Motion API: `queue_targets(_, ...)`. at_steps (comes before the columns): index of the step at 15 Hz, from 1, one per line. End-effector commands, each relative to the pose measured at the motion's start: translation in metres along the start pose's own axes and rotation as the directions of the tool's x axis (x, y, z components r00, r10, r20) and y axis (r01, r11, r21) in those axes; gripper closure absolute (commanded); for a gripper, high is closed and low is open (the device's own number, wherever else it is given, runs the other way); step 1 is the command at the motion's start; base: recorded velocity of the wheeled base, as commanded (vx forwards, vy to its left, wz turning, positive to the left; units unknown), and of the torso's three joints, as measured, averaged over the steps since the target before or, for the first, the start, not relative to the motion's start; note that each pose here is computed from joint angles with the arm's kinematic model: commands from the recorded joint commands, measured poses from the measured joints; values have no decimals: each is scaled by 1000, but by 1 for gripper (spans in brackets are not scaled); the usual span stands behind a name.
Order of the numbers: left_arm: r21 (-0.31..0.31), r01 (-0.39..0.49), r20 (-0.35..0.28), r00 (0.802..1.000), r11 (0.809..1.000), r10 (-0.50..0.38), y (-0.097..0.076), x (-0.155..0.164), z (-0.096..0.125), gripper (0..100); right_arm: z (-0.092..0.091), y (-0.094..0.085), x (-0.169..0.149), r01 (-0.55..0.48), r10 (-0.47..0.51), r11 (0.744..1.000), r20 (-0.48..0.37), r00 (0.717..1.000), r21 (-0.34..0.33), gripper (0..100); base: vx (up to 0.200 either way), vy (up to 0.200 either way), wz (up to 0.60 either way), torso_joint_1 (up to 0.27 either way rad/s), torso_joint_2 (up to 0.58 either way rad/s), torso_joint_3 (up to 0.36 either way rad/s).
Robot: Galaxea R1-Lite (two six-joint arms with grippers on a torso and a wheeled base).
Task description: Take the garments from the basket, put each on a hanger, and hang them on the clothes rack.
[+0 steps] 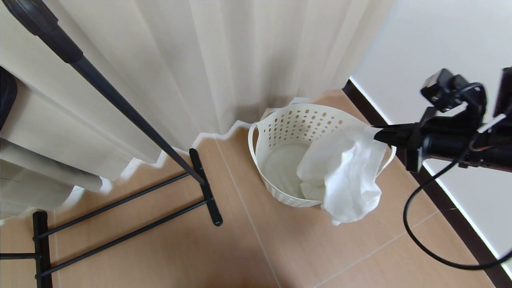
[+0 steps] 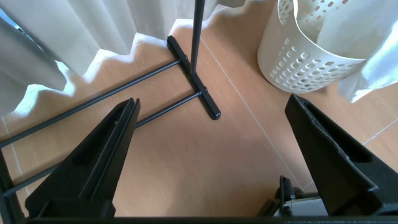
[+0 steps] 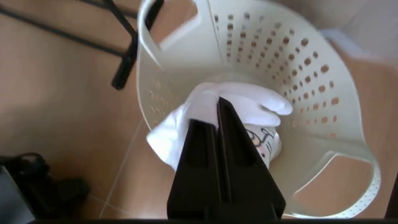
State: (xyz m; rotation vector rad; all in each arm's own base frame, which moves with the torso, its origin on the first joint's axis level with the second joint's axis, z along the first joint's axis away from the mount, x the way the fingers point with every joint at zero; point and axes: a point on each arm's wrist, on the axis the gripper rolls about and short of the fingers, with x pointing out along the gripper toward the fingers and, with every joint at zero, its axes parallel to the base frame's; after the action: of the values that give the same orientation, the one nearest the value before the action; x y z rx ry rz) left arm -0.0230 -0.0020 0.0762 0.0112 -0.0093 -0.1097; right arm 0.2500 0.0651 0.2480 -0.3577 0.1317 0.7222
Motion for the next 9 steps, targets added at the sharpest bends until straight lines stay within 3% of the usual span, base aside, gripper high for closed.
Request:
queue_targets(1,0,1,-1,1000,1000,-1,0,0,0,0,22,64,-83,-59,70,997,210,975,-58,100,0,0,0,0,0,0)
queue_targets(2,1,1,-1,1000,1000,-1,0,0,0,0,17,77,-100,-75,89,995,237,968,-67,100,0,0,0,0,0,0)
queue_targets(4,4,8,-2,1000,1000,-8,0,0,0,0,19,76,-104,-21,35,998,242,970,-61,100,0,0,0,0,0,0)
queue_targets(9,4,8,-2,1000,1000,-8,0,0,0,0,14,72,-87,-33,41,999,187,981,-42,100,0,0,0,1,2,63)
